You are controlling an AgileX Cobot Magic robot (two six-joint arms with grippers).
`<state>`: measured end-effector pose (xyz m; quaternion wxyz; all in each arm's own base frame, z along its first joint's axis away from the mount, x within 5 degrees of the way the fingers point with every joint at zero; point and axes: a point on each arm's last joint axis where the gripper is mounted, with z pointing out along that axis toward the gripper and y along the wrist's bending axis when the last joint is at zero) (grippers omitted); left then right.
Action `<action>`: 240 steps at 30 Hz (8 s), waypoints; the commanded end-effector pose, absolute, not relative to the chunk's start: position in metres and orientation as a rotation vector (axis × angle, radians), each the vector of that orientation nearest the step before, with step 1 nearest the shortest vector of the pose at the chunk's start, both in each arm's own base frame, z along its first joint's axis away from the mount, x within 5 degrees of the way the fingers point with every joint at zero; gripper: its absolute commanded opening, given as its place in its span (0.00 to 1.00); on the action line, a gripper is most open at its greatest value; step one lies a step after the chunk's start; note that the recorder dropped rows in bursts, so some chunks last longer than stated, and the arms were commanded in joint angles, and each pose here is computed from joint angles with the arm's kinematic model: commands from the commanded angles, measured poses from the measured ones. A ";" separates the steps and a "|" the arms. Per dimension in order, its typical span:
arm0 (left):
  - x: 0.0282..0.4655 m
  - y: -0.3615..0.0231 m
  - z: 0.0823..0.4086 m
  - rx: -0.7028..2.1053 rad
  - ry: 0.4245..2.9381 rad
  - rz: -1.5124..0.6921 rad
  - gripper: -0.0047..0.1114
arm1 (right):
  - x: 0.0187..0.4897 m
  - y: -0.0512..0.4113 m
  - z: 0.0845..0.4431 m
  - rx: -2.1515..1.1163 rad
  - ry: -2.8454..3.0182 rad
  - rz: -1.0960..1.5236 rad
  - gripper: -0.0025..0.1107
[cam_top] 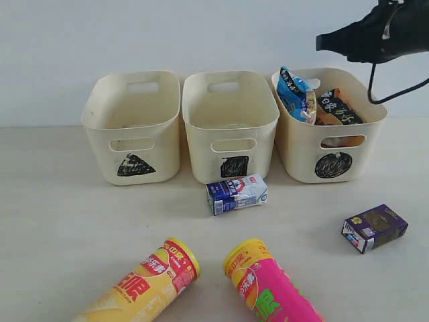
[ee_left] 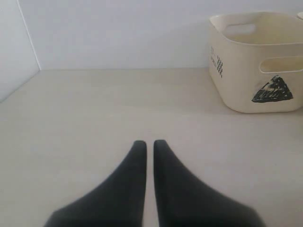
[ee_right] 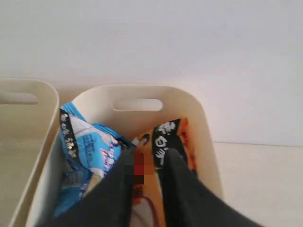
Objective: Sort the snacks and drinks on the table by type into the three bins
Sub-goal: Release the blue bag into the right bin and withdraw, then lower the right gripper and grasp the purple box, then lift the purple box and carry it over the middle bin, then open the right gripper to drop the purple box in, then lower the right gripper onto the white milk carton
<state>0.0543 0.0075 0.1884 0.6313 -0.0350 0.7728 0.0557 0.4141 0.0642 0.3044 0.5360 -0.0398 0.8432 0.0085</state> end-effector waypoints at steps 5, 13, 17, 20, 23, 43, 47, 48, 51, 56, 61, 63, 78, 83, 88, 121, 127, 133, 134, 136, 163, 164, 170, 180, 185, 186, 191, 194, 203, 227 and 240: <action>0.054 0.007 0.187 -0.088 1.767 0.119 0.08 | 0.381 0.040 0.331 -0.291 2.157 -0.345 0.02; 0.054 0.007 0.187 -0.088 1.767 0.119 0.08 | 0.350 0.026 0.316 -0.522 2.517 -0.548 0.02; 0.054 0.007 0.187 -0.088 1.767 0.119 0.08 | 0.337 0.029 0.309 -0.596 2.672 -0.482 0.02; 0.054 0.007 0.187 -0.088 1.767 0.119 0.08 | 0.332 0.030 0.304 -0.607 2.754 -0.312 0.02; 0.054 0.007 0.187 -0.088 1.767 0.119 0.08 | 0.328 0.023 0.299 -0.581 2.805 -0.054 0.02; 0.054 0.007 0.187 -0.088 1.767 0.119 0.08 | 0.321 0.029 0.221 -2.056 2.058 0.183 0.55; 0.054 0.007 0.187 -0.088 1.767 0.119 0.08 | 0.339 0.029 0.193 -2.151 1.942 0.110 0.56; 0.054 0.007 0.187 -0.088 1.767 0.119 0.08 | 0.340 0.028 0.191 -2.166 1.927 0.103 0.56; 0.054 0.007 0.187 -0.088 1.767 0.119 0.08 | 0.345 0.028 0.184 -2.174 1.912 0.079 0.56; 0.054 0.007 0.187 -0.088 1.767 0.119 0.08 | 0.349 0.042 0.167 -2.291 1.851 0.020 0.56; 0.054 0.007 0.187 -0.088 1.767 0.119 0.08 | 0.352 0.046 0.156 -2.344 1.839 -0.012 0.56; 0.054 0.007 0.187 -0.088 1.767 0.119 0.08 | 0.353 0.045 0.156 -2.350 1.833 -0.036 0.56; 0.054 0.007 0.187 -0.088 1.767 0.119 0.08 | 0.364 0.044 0.136 -2.350 1.816 -0.105 0.56; 0.054 0.007 0.187 -0.088 1.767 0.119 0.08 | 0.365 0.042 0.136 -2.370 1.794 -0.145 0.51; 0.054 0.007 0.187 -0.088 1.767 0.119 0.08 | 0.365 0.040 0.136 -2.377 1.809 -0.164 0.02; 0.054 0.007 0.187 -0.088 1.767 0.119 0.08 | 0.308 0.121 0.254 -1.733 2.124 -0.004 0.02; 0.054 0.007 0.187 -0.088 1.767 0.119 0.08 | 0.307 0.144 0.258 -1.514 2.163 0.030 0.02; 0.054 0.007 0.187 -0.088 1.767 0.119 0.08 | 0.316 0.153 0.266 -1.261 2.137 0.082 0.02; 0.054 0.007 0.187 -0.088 1.767 0.119 0.08 | 0.318 0.155 0.268 -1.208 2.127 0.098 0.02; 0.054 0.007 0.187 -0.088 1.767 0.119 0.08 | 0.322 0.158 0.273 -1.121 2.094 0.130 0.02; 0.054 0.007 0.187 -0.088 1.767 0.119 0.08 | 0.369 0.164 0.302 -0.621 1.817 0.120 0.02; 0.054 0.007 0.187 -0.088 1.767 0.119 0.08 | 0.374 0.167 0.300 -0.626 1.824 0.123 0.02; 0.054 0.007 0.187 -0.088 1.767 0.119 0.08 | 0.395 0.177 0.290 -0.594 1.845 0.154 0.02; 0.054 0.007 0.187 -0.088 1.767 0.119 0.08 | 0.425 0.192 0.274 -0.591 1.877 0.186 0.02; 0.054 0.007 0.187 -0.088 1.767 0.119 0.08 | 0.436 0.197 0.264 -0.565 1.895 0.208 0.02; 0.054 0.007 0.187 -0.088 1.767 0.119 0.08 | 0.438 0.198 0.261 -0.561 1.900 0.213 0.02; 0.054 0.007 0.187 -0.088 1.767 0.119 0.08 | 0.446 0.202 0.252 -0.527 1.919 0.241 0.02; 0.054 0.007 0.187 -0.088 1.767 0.119 0.08 | 0.449 0.203 0.247 -0.525 1.925 0.240 0.02; 0.054 0.007 0.187 -0.088 1.767 0.119 0.08 | 0.450 0.203 0.243 -0.529 1.932 0.238 0.51; 0.054 0.007 0.187 -0.088 1.767 0.119 0.08 | 0.400 0.196 0.291 -1.084 1.995 0.167 0.02; 0.054 0.007 0.187 -0.088 1.767 0.119 0.08 | 0.357 0.193 0.268 -1.870 1.949 0.315 0.02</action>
